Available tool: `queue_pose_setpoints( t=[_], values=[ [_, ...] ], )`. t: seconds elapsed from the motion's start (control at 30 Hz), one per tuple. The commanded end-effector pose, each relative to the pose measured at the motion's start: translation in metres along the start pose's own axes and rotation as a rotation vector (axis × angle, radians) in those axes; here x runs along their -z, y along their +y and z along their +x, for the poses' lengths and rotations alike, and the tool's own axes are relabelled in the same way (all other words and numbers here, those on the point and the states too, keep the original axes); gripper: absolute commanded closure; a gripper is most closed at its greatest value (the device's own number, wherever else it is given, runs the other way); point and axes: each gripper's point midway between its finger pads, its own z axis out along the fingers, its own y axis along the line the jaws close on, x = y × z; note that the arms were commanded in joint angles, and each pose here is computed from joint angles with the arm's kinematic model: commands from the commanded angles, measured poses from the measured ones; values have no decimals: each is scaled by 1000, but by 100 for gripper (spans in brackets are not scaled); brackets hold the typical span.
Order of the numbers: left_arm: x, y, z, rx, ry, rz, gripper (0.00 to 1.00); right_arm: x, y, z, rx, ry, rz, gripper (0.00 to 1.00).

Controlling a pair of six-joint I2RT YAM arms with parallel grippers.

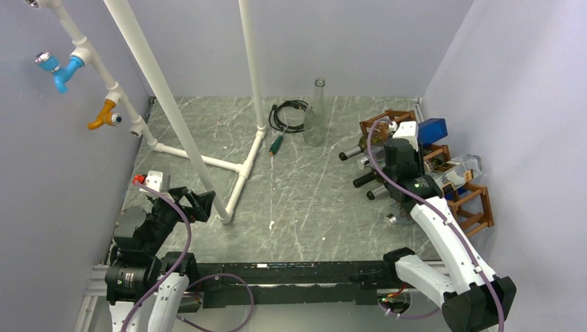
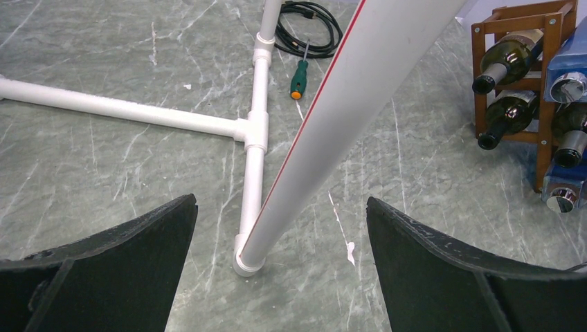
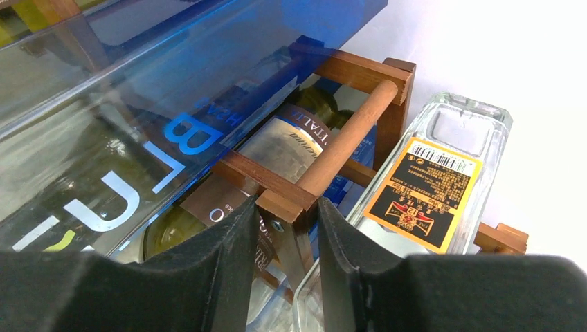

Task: Put the wine bottle on the wine rack

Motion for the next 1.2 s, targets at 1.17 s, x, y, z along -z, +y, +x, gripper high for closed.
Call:
queue_pose_setpoints(
  t=[1.17],
  values=[
    [4, -9, -14, -14, -53, 35, 1, -31, 86, -59, -100, -122, -242, 94]
  ],
)
